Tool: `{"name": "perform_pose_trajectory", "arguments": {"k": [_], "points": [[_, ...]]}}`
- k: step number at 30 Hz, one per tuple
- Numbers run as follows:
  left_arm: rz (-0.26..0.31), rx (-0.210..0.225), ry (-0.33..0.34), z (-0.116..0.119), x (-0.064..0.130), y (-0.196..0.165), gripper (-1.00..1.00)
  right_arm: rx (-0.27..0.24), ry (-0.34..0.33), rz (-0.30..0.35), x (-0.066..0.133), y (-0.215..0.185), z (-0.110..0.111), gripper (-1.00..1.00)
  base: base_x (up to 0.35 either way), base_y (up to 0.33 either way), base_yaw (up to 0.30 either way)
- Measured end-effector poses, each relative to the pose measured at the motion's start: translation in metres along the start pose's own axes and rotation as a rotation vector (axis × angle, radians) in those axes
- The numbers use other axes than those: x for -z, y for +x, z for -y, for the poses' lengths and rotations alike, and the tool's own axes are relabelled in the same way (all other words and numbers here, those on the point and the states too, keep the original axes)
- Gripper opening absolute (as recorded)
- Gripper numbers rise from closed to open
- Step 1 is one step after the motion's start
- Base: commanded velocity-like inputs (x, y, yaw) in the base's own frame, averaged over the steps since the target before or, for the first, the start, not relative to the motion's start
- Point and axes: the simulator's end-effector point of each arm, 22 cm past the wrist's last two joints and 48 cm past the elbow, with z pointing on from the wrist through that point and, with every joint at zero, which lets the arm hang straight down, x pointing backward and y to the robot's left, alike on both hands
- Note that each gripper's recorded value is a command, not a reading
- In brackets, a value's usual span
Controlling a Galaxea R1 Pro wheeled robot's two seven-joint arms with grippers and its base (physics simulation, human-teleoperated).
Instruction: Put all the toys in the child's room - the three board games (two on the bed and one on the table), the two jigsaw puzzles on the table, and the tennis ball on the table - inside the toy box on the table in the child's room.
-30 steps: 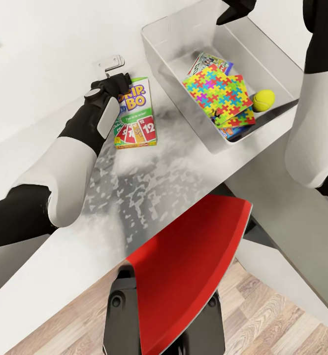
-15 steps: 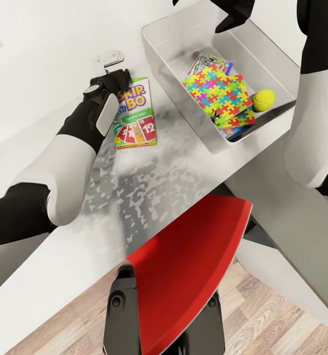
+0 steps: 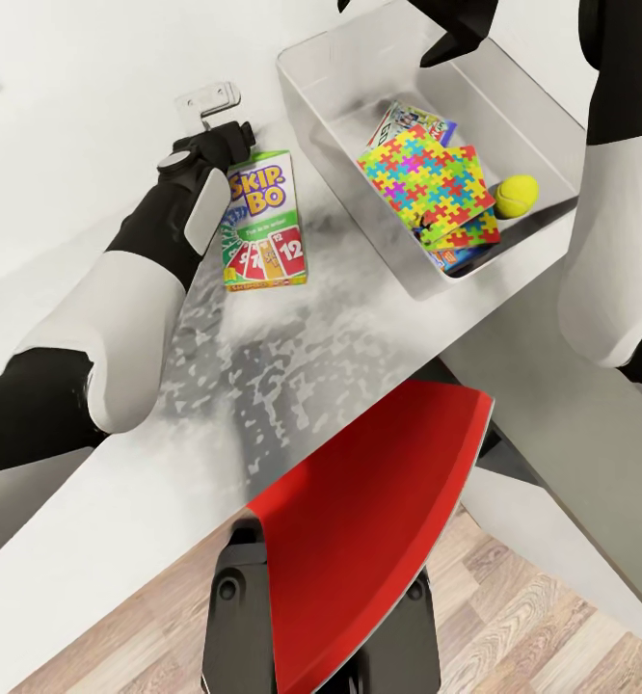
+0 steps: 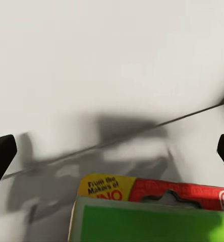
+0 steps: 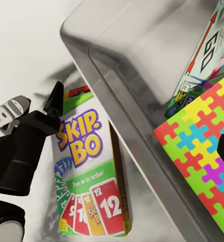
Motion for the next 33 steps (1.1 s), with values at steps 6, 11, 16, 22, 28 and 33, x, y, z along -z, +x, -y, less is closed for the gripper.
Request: {"name": "perform_pose_trajectory", "arguments": {"k": [6,11,16,22,28,33], "points": [[-0.010,-0.002,-0.002,-0.001,-0.002,0.006,1.00,-0.001,-0.002,-0.007,-0.004,0.003,0.000,1.00,0.000,0.000,0.000],[-0.017,-0.003,-0.003,-0.002,-0.003,0.011,1.00,-0.002,-0.004,-0.011,-0.007,0.005,0.000,1.00,0.000,0.000,0.000],[-0.031,-0.006,-0.003,-0.002,-0.003,0.015,1.00,-0.002,-0.004,-0.012,-0.007,0.005,0.000,1.00,0.000,0.000,0.000],[-0.046,-0.012,-0.002,-0.002,-0.003,0.018,1.00,-0.002,-0.004,-0.011,-0.007,0.005,0.000,1.00,0.000,0.000,0.000],[-0.050,-0.014,-0.002,-0.002,-0.003,0.019,1.00,-0.002,-0.004,-0.011,-0.007,0.005,0.000,1.00,0.000,0.000,0.000],[-0.056,-0.017,-0.001,-0.002,-0.003,0.020,1.00,-0.001,-0.005,-0.011,-0.007,0.005,0.000,1.00,0.000,0.000,0.000]]}}
